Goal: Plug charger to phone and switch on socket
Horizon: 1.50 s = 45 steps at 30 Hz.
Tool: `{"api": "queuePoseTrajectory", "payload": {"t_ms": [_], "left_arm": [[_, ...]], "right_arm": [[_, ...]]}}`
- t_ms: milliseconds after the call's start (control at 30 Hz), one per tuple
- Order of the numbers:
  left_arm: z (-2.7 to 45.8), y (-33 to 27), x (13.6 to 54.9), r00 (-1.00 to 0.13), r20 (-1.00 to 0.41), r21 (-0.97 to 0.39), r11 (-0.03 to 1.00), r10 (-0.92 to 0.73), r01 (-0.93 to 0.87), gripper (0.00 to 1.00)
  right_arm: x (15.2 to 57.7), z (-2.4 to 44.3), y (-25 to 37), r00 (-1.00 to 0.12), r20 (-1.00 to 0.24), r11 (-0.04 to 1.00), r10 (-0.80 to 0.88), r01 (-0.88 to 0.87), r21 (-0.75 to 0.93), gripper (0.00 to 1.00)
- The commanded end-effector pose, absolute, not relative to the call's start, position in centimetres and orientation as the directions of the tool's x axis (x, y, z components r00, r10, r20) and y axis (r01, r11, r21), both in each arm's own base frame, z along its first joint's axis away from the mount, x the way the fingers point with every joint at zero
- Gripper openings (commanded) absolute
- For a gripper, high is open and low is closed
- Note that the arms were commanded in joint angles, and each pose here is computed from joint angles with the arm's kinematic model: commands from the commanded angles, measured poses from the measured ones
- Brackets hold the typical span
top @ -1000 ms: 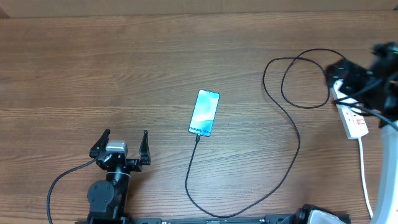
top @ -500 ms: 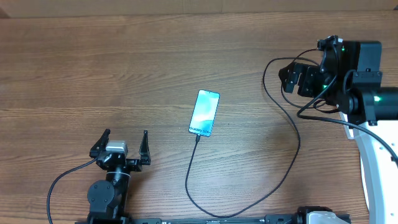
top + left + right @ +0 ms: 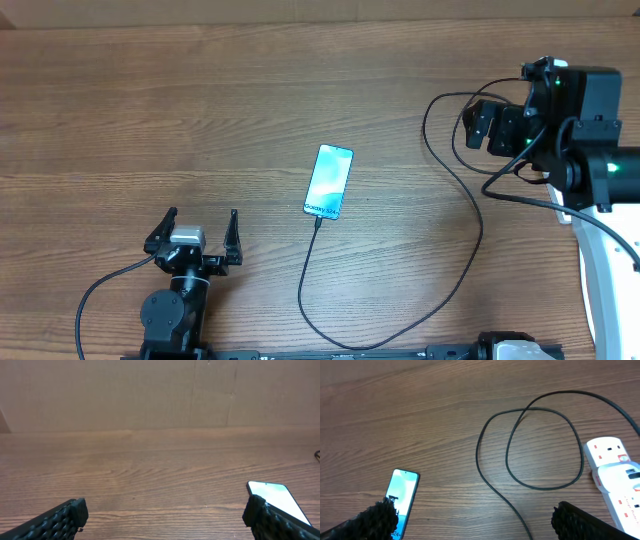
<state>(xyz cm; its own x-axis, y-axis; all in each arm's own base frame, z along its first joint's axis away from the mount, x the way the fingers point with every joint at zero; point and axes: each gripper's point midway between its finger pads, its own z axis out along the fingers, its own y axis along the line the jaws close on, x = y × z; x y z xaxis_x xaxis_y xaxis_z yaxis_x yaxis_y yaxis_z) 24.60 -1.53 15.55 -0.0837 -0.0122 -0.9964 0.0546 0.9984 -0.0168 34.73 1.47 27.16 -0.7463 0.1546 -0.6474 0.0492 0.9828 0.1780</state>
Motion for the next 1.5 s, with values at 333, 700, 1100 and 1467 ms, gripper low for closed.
{"api": "queuePoseTrajectory", "payload": {"t_ms": [333,700,1100,1467], "left_arm": [[15.7,-1.2,24.6,-0.074,-0.997,0.003,0.999,0.006,0.041,1.00],[15.7,-1.2,24.6,-0.074,-0.997,0.003,0.999,0.006,0.041,1.00],[15.7,-1.2,24.6,-0.074,-0.997,0.003,0.999,0.006,0.041,0.99],[15.7,-1.2,24.6,-0.074,-0.997,0.003,0.999,0.006,0.041,1.00]], "right_arm": [[35.2,21.0,0.9,-0.753,-0.642,0.988,0.144,0.069,0.141,1.00],[34.2,13.0,1.1,-0.783,-0.605,0.987,0.144,0.069,0.146,1.00],[33.3,7.3,3.1,-0.730,-0.668,0.971,0.142,-0.028,0.236,1.00],[33.4,7.4,3.5,-0.631,-0.761,0.966,0.147,-0.072,0.247,1.00]]}}
